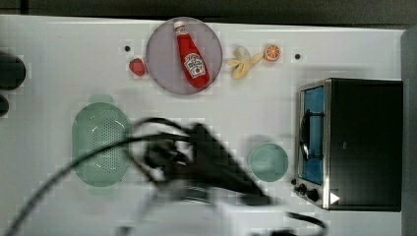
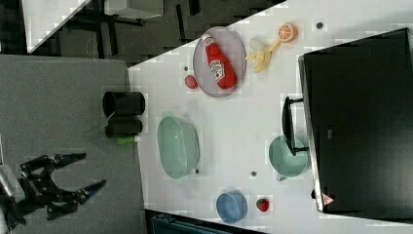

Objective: Drag strainer left to right.

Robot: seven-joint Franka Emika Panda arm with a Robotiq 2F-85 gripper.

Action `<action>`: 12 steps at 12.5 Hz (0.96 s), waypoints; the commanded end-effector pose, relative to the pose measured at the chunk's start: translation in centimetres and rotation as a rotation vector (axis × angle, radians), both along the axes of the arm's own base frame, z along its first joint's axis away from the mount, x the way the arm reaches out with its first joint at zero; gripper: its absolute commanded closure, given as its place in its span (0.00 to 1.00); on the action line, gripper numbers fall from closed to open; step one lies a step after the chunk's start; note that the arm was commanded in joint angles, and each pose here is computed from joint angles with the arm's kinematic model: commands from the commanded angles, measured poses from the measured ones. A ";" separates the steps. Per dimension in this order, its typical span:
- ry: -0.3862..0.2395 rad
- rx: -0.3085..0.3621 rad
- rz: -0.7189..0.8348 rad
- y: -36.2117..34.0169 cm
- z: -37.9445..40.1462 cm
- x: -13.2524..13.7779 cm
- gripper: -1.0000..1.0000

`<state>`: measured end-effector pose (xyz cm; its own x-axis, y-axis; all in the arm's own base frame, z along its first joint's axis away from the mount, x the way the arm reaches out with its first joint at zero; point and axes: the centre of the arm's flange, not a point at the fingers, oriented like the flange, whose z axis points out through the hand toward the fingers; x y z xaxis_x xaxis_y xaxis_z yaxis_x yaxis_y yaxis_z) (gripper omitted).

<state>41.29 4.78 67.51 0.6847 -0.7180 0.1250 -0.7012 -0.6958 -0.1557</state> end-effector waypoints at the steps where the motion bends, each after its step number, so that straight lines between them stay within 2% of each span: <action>1: 0.240 -0.078 0.081 10.4 -10.7 1.8 0.00; 3: 0.279 -0.109 0.050 16.1 -14.2 1.5 0.00; 5: 0.277 -0.099 -0.053 21.3 -17.8 1.5 0.00; 8: 0.272 -0.021 -0.251 27.0 -23.6 2.1 0.00; 10: 0.299 0.026 -0.410 29.0 -27.3 2.6 0.00; 12: 0.330 0.047 -0.561 29.6 -31.2 3.1 0.00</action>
<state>41.31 36.46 35.97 0.4595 -0.8841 -0.0850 -0.8772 -0.4667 0.1125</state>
